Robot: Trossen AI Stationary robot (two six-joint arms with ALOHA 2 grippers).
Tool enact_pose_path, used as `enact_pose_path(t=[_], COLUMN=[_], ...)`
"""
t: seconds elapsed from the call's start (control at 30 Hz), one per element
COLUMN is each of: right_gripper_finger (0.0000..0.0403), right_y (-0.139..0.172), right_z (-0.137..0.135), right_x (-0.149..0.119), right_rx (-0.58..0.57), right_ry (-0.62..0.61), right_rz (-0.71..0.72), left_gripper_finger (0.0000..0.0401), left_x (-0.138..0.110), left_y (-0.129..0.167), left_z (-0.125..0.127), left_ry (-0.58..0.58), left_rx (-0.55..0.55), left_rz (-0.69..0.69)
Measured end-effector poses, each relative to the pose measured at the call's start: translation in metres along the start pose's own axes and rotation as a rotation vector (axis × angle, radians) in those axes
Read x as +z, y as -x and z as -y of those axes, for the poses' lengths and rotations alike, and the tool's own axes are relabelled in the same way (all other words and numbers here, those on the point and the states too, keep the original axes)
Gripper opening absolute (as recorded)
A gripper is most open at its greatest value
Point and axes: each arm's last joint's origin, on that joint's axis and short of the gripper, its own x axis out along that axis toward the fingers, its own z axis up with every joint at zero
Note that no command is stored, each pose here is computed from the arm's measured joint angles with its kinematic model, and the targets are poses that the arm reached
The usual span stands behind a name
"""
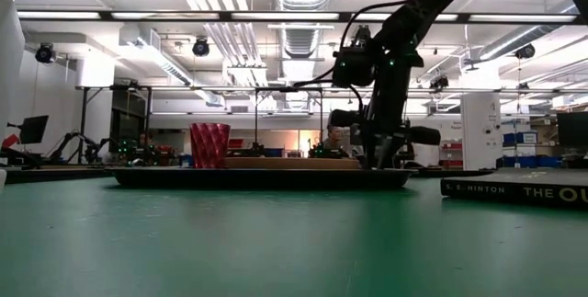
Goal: Pick and place plate/cup/fork/spoon on tray
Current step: Put the blue spoon on the black tray on the right side of the light pink plate, then return to Home Position
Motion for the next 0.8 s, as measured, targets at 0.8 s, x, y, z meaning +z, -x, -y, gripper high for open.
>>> enact_pose_path(t=[0.8], right_gripper_finger=[0.0070], right_y=[0.085], right_z=[-0.036], right_x=[-0.128], right_rx=[0.105], right_ry=[0.649], right_rz=[0.123], left_gripper_finger=[0.0100], left_x=[-0.006], left_y=[-0.001], left_z=[0.002], left_ry=[0.019], left_rx=[-0.014], left_rz=[-0.050])
